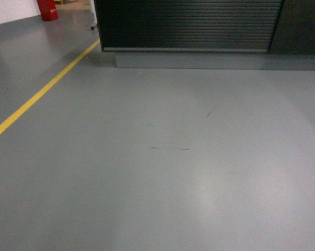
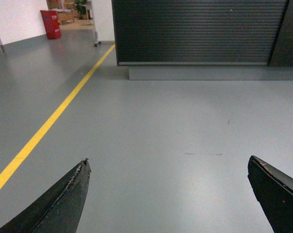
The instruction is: Place dark red mango on scale at checkout
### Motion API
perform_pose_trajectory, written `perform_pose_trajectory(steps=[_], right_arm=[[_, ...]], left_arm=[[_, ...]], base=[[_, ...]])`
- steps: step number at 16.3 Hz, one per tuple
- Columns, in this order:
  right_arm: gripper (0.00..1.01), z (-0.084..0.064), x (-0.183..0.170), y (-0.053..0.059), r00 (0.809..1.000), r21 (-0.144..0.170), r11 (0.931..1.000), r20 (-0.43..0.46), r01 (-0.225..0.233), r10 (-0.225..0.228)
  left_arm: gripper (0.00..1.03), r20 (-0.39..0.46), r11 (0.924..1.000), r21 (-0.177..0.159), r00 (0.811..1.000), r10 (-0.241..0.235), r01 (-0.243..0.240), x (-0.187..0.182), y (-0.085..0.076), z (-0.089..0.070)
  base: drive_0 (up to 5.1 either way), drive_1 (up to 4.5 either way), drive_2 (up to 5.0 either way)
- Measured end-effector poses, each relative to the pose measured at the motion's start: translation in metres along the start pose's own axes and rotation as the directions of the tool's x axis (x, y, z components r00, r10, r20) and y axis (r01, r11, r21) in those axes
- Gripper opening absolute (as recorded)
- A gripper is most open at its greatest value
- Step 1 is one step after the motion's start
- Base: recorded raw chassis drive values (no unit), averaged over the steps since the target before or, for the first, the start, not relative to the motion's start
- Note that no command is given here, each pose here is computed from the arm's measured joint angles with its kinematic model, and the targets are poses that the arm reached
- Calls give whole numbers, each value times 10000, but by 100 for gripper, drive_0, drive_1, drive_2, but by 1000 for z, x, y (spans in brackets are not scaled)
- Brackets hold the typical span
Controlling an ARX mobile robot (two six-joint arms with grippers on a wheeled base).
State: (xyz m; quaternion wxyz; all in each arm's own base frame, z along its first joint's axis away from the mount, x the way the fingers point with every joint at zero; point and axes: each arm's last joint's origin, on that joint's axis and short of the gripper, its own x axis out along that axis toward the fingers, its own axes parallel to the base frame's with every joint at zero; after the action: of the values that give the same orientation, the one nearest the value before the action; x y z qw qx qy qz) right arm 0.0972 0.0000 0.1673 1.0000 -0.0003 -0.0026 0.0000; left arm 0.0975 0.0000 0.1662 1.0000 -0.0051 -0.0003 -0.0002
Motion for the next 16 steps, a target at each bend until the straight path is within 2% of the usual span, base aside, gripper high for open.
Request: perform_pose_trajectory(steps=[16], right_arm=[[98,0,0,0,10000,0,10000,0,0,0]], left_arm=[[98,0,10000,-4,10000,0,0,0,0,0]], base=[[0,0,0]])
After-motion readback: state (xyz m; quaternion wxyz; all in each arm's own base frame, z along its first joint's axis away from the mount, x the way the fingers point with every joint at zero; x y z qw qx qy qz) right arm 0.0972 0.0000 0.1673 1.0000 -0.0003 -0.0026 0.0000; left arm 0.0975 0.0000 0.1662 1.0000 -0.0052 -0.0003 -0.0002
